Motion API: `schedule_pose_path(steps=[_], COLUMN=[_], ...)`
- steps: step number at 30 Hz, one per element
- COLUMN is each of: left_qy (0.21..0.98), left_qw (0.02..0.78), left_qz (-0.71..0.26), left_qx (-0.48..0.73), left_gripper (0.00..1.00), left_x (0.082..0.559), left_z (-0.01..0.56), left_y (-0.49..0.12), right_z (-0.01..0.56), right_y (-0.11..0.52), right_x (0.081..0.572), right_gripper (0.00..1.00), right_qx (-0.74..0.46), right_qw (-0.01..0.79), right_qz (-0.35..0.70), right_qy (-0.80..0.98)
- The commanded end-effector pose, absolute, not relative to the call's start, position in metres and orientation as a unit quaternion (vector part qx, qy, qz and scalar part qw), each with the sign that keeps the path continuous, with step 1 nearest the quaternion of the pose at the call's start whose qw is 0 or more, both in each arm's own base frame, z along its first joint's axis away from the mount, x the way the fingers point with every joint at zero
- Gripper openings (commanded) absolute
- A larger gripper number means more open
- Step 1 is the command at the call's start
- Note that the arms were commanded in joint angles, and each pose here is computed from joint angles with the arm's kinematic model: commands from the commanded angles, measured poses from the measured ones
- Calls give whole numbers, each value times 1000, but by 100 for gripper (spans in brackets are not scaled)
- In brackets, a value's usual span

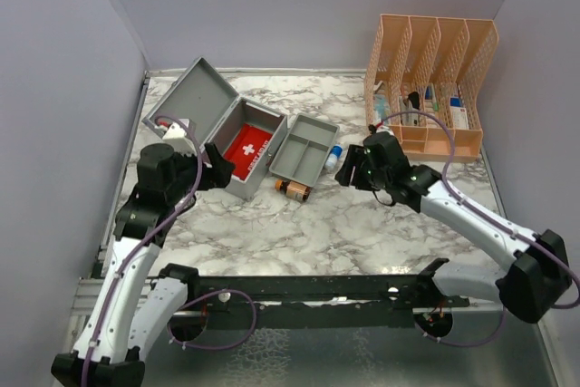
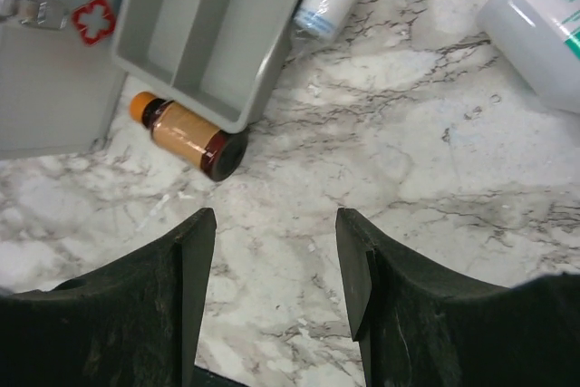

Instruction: Organize the medicine kit

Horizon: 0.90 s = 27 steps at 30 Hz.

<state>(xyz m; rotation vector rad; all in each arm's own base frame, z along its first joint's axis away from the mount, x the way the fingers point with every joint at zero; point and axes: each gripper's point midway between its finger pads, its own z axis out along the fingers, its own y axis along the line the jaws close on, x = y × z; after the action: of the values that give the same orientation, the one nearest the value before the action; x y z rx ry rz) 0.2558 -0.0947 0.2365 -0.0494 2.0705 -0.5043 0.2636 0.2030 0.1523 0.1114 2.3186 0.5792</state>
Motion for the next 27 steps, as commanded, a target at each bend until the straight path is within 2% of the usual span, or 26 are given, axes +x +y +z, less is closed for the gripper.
schedule_pose_path(steps=[1,3,6,11,13,21,27], left_qy=[807,799,787,788,792,800,796], left_qw=[518,520,530,526,523,520,532], left_qz=[-277,-296,-310,-316,-311,-299,-289], left_qx=[58,53,57,53,55,29,18], left_gripper=[83,92,99,99,99,99,99], left_x=[235,229,223,218,220,223,224], left_z=[247,243,240,224,224,216,218], left_y=[-120,-124,-127,-127,-126,-120,-115], right_z=[155,152,144,138,133,111,83], right_y=[192,199,218,263,271,323,339], right_x=[300,310,314,302,298,281,287], right_gripper=[57,57,57,55,55,58,59], right_qx=[56,52,14,-168,-209,-271,-293], right_qw=[385,379,366,350,350,294,283], right_qz=[130,126,153,235,226,278,254], right_qy=[912,915,918,891,885,873,877])
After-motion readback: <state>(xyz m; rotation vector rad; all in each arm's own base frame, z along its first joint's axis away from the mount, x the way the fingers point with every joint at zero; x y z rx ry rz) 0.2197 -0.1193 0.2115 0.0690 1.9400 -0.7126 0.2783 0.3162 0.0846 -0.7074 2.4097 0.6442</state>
